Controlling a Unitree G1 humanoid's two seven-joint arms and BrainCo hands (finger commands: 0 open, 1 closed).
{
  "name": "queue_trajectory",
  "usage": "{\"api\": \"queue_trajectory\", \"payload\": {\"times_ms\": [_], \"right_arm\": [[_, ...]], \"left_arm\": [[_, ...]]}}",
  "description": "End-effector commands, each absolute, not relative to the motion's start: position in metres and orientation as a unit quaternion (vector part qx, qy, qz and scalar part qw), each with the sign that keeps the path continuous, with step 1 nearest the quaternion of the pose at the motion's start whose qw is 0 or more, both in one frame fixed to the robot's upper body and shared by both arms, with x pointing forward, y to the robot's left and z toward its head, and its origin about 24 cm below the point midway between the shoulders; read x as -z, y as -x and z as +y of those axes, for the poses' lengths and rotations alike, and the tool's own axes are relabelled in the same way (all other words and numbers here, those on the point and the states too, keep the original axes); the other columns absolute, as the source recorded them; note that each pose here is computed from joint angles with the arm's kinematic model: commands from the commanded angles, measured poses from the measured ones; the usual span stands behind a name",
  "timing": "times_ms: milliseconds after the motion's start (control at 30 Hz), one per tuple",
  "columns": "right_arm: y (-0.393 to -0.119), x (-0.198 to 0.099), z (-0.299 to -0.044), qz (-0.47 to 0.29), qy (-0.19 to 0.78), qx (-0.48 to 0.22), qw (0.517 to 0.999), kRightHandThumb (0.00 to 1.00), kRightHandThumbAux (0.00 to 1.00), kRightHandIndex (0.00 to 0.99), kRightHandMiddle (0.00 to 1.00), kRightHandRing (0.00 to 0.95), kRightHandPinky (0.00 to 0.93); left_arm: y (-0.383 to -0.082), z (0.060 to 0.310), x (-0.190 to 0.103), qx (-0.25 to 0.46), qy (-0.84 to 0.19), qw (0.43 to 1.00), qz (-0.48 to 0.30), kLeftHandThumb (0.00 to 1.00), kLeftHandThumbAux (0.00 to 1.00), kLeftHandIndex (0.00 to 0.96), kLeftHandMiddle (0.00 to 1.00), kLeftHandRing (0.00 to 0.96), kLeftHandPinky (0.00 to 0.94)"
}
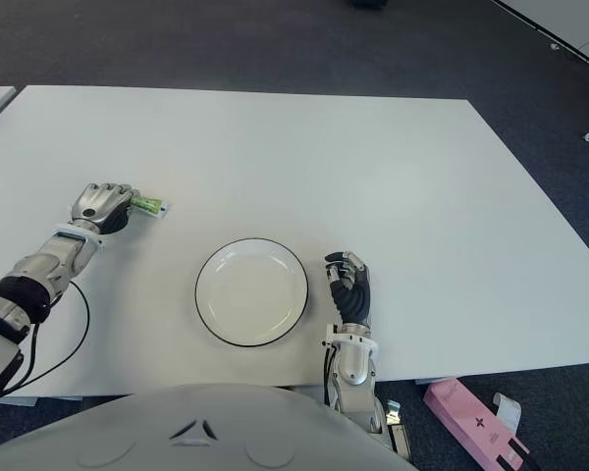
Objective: Put the toothpaste on the table into the plate.
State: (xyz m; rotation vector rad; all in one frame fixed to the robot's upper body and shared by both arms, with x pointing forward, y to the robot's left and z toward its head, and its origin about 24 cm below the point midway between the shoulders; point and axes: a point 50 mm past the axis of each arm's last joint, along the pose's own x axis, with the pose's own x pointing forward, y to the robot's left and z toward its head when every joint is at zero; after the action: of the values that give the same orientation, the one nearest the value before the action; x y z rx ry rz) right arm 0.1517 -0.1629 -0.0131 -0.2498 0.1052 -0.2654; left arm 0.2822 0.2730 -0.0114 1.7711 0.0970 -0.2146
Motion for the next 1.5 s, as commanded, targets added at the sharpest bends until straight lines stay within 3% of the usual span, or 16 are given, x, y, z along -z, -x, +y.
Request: {"api": "queue_trajectory", "payload": {"times_ms": [33,600,800,1033,1333,1433,1500], "right_arm": [[-0.148,0.018,-0.166,0.066,0.129,0.14,0.979,0.692,0.735,0.421,0.453,0.455,0.426],[-0.149,0.018,-0.166,0.068,0.129,0.142,0.979,0.693,0.735,0.422,0.457,0.458,0.438],[-0.149,0.018,-0.165,0.069,0.124,0.143,0.98,0.693,0.735,0.422,0.459,0.463,0.449],[-0.15,0.019,-0.165,0.071,0.121,0.14,0.98,0.692,0.736,0.422,0.452,0.458,0.452],[-0.151,0.02,-0.165,0.072,0.118,0.14,0.981,0.692,0.736,0.421,0.449,0.454,0.449],[-0.151,0.02,-0.164,0.073,0.118,0.138,0.981,0.692,0.736,0.421,0.446,0.453,0.448],[-0.151,0.02,-0.164,0.073,0.118,0.137,0.981,0.692,0.736,0.421,0.444,0.452,0.446]], "left_arm": [[-0.268,0.278,0.025,0.105,-0.767,0.628,0.073,0.848,0.667,0.403,0.554,0.85,0.858],[-0.28,0.27,0.005,0.066,-0.75,0.657,0.046,0.846,0.669,0.401,0.552,0.861,0.87],[-0.286,0.246,-0.034,0.041,-0.724,0.689,-0.01,0.846,0.669,0.401,0.553,0.871,0.877],[-0.283,0.228,-0.054,0.011,-0.684,0.725,-0.082,0.845,0.67,0.401,0.553,0.877,0.878],[-0.278,0.19,-0.085,0.024,-0.65,0.733,-0.201,0.845,0.669,0.405,0.553,0.895,0.896],[-0.273,0.174,-0.09,0.04,-0.632,0.738,-0.234,0.764,0.691,0.428,0.809,0.91,0.91],[-0.269,0.167,-0.089,0.051,-0.617,0.747,-0.242,0.746,0.696,0.434,0.865,0.909,0.905]]}}
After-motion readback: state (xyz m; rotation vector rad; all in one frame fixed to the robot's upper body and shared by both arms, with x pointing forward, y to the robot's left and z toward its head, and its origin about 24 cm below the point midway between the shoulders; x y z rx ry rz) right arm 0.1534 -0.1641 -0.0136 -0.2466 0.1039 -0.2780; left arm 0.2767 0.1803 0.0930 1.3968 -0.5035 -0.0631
